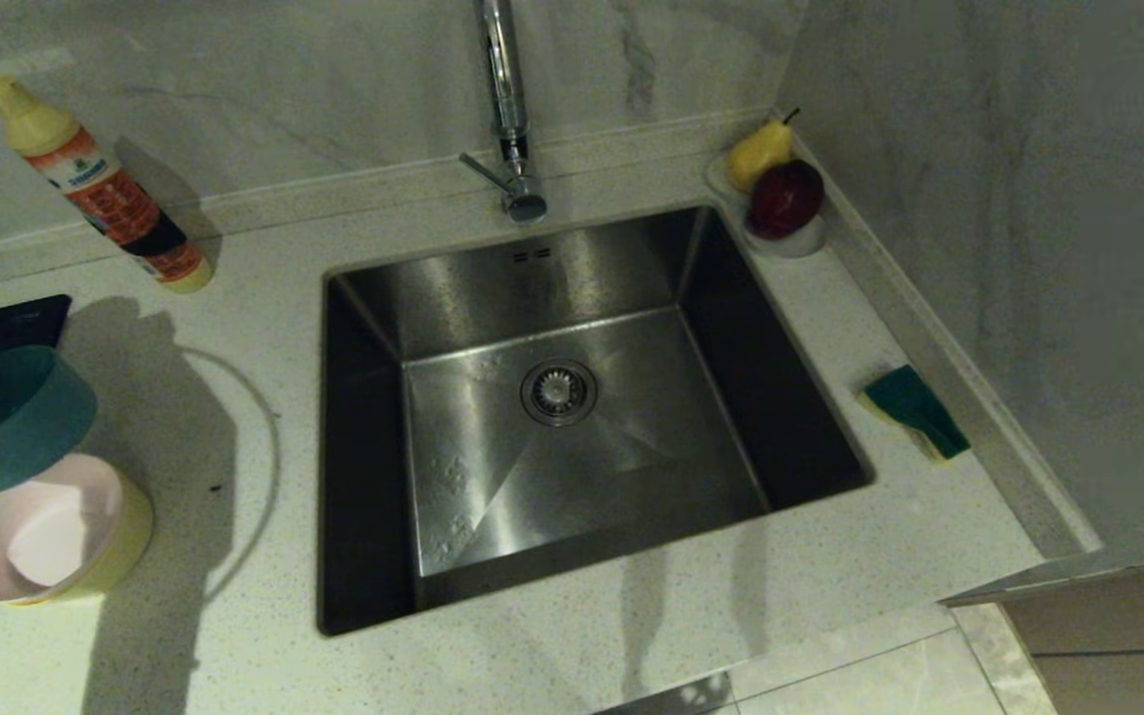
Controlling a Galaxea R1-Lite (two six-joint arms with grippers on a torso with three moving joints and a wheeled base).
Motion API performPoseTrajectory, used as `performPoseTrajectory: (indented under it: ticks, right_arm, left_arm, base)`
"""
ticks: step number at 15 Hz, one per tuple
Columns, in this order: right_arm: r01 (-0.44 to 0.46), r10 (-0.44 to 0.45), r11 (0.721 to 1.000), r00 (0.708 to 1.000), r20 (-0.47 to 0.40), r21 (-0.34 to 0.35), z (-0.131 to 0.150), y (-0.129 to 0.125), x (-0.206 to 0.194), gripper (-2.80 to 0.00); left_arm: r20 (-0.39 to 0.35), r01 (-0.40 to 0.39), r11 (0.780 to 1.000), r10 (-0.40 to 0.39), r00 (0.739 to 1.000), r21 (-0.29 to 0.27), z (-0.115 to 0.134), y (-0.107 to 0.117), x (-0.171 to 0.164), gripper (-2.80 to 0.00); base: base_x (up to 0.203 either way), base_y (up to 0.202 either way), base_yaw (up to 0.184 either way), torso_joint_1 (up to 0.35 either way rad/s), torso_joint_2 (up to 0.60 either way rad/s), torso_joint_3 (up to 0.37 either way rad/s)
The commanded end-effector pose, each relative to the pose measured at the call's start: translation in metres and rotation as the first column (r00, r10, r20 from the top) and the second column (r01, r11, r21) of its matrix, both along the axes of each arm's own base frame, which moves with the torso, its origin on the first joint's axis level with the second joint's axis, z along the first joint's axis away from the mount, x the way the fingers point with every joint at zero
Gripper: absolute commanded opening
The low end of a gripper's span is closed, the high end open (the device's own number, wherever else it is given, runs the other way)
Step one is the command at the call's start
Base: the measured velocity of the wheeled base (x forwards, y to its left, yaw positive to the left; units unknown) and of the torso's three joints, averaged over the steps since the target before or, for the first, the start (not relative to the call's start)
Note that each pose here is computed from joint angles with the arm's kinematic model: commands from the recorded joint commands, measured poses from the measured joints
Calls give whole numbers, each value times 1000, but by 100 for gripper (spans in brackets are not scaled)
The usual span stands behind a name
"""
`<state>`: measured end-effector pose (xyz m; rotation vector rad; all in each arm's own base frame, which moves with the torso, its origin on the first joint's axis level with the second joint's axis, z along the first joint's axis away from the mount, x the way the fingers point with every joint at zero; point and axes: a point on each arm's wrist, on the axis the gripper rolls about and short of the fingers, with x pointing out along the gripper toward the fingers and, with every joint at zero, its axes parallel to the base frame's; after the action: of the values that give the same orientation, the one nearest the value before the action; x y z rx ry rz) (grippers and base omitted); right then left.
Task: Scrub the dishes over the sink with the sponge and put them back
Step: Place the bowl on the bowl
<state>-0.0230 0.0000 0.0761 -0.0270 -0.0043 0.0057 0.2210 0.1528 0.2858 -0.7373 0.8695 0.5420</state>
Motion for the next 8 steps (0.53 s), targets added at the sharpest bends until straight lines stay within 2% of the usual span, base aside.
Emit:
performPoseTrajectory:
  ticks: [1, 3, 5, 8]
  right_arm:
    - [-1, 1, 1000, 1000, 0, -1, 0, 0, 0, -280]
    - [-1, 1, 1000, 1000, 0, -1, 0, 0, 0, -280]
    - [-2, 2, 1000, 1000, 0, -1, 0, 0, 0, -280]
    - [0, 0, 1000, 1000, 0, -1, 0, 0, 0, -280]
  left_arm:
    - [-39, 36, 999, -36, 999, -6, -9, -3, 0, -280]
    - [-81, 51, 998, -48, 996, 35, -13, -3, 0, -280]
    - [-73, 49, 998, -45, 996, 51, -15, -1, 3, -280]
    - [-41, 35, 991, -30, 999, 130, -18, 1, 12, -280]
  base:
    - [0, 0, 0, 0, 0, 0]
    - [0, 0, 0, 0, 0, 0]
    - [0, 0, 0, 0, 0, 0]
    - [0, 0, 0, 0, 0, 0]
